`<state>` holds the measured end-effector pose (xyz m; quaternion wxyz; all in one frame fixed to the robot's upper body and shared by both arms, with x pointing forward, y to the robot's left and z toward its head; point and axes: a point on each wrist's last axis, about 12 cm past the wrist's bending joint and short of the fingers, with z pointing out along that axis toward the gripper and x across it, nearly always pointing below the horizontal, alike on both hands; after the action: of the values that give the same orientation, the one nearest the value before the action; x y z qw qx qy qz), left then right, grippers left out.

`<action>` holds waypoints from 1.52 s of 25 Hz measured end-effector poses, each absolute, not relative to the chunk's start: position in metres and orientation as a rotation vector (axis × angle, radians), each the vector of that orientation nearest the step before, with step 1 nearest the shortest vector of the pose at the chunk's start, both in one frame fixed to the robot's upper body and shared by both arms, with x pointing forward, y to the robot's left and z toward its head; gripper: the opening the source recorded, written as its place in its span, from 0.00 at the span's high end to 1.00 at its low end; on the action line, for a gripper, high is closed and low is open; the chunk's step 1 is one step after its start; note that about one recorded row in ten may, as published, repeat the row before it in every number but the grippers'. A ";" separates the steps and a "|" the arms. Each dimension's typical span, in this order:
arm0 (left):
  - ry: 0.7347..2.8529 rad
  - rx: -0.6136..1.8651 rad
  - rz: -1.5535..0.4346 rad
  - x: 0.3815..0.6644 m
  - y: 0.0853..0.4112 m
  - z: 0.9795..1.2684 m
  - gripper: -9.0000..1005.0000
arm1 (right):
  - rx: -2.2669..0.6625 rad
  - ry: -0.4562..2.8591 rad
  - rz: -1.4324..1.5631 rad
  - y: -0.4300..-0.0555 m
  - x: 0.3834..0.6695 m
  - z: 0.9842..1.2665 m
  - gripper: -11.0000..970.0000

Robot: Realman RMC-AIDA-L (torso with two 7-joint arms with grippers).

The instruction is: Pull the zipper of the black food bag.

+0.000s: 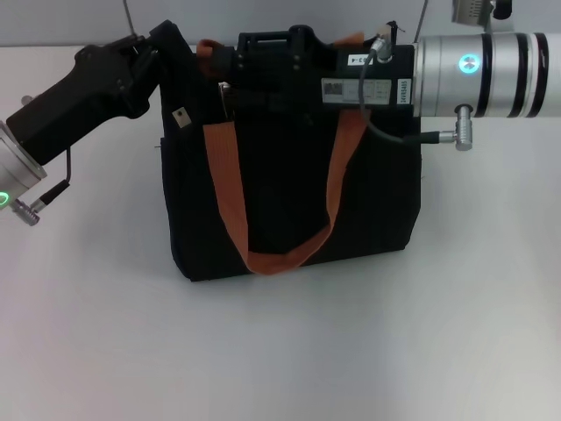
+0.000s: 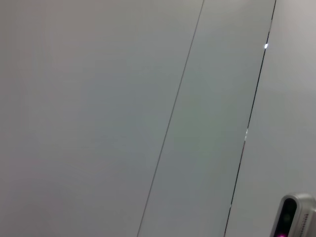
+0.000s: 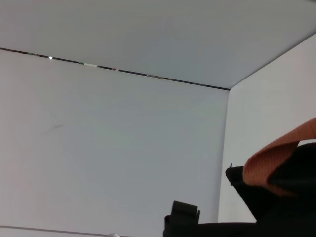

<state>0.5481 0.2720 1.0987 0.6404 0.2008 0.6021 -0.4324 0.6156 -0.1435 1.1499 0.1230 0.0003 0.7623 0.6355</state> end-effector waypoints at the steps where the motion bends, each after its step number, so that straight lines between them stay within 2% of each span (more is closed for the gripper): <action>1: 1.371 0.459 -0.988 0.548 0.272 1.099 0.96 | 0.001 2.226 1.848 -0.143 0.616 1.149 0.37; 9: 1.371 0.453 -0.984 0.549 0.272 1.099 0.96 | -0.101 2.192 1.802 -0.147 0.616 1.155 0.37; 16: 1.357 0.465 -0.988 0.547 0.272 1.100 0.96 | -0.434 1.968 1.668 -0.160 0.606 1.159 0.37; 22: 1.303 0.506 -1.010 0.545 0.269 1.106 0.96 | -0.698 1.788 1.465 -0.166 0.596 1.147 0.37; 28: 1.284 0.530 -1.026 0.548 0.263 1.111 0.96 | -0.803 1.701 1.347 -0.171 0.593 1.142 0.37; 38: 1.275 0.550 -1.028 0.558 0.255 1.117 0.96 | -0.920 1.675 1.283 -0.165 0.595 1.154 0.38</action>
<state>0.5580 0.2552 1.1168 0.6497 0.2420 0.5610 -0.4524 0.5953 -0.1653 1.1538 0.4078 -0.3649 0.6645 0.5089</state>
